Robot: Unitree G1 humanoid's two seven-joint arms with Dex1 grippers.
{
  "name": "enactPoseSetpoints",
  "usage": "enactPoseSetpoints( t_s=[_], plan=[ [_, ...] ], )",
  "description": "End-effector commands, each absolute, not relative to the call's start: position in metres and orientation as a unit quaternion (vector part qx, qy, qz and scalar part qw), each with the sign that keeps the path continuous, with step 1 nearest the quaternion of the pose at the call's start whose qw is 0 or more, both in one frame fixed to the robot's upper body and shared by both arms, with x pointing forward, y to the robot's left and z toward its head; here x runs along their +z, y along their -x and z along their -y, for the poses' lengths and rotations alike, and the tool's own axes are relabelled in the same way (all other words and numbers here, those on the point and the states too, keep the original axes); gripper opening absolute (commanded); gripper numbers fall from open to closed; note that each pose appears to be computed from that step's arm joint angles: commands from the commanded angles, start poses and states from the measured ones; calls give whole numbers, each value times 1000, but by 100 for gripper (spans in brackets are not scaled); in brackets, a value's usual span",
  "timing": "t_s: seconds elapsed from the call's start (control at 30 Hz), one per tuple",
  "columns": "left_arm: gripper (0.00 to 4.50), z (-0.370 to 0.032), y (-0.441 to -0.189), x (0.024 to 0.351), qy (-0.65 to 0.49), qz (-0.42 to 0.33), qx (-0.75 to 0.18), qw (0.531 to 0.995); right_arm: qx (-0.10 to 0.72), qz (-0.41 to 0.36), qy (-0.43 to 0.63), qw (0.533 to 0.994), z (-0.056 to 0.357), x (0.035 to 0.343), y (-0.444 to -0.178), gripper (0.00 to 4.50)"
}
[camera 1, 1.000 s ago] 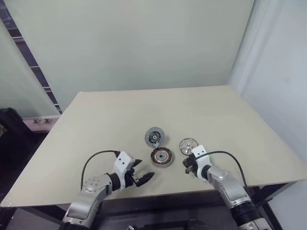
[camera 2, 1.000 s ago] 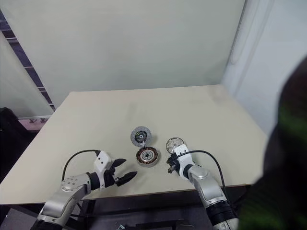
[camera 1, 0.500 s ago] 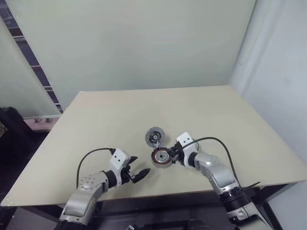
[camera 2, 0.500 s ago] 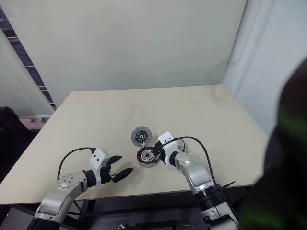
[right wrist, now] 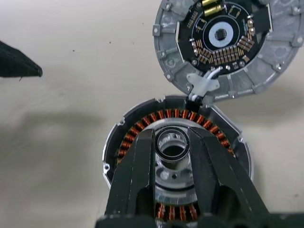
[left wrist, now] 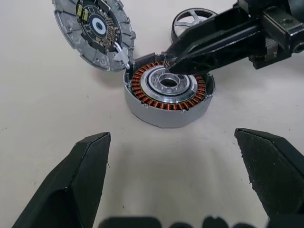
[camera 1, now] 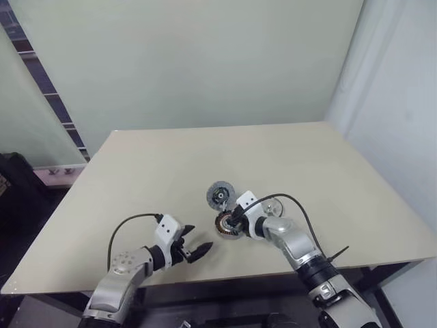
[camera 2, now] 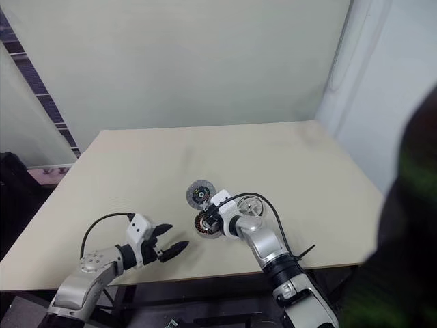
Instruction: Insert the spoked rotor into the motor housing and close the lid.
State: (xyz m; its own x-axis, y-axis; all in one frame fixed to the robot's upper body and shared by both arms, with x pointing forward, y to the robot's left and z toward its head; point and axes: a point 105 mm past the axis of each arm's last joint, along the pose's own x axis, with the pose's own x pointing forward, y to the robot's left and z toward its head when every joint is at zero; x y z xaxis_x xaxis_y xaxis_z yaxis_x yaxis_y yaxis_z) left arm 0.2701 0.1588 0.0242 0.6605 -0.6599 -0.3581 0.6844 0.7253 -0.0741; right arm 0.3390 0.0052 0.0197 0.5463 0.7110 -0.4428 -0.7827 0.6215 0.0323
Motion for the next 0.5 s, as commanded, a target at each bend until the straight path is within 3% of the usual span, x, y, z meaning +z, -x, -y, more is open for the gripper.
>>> enactPoseSetpoints(
  t_s=[0.03,0.5],
  plan=[
    [450,-162,-275,43,-46,-149,-365,918,429,-182,87,881,-11,34,-347,72],
    [450,-163,-273,44,-47,-148,-362,919,424,-185,85,882,-12,28,-351,72]
  ],
)
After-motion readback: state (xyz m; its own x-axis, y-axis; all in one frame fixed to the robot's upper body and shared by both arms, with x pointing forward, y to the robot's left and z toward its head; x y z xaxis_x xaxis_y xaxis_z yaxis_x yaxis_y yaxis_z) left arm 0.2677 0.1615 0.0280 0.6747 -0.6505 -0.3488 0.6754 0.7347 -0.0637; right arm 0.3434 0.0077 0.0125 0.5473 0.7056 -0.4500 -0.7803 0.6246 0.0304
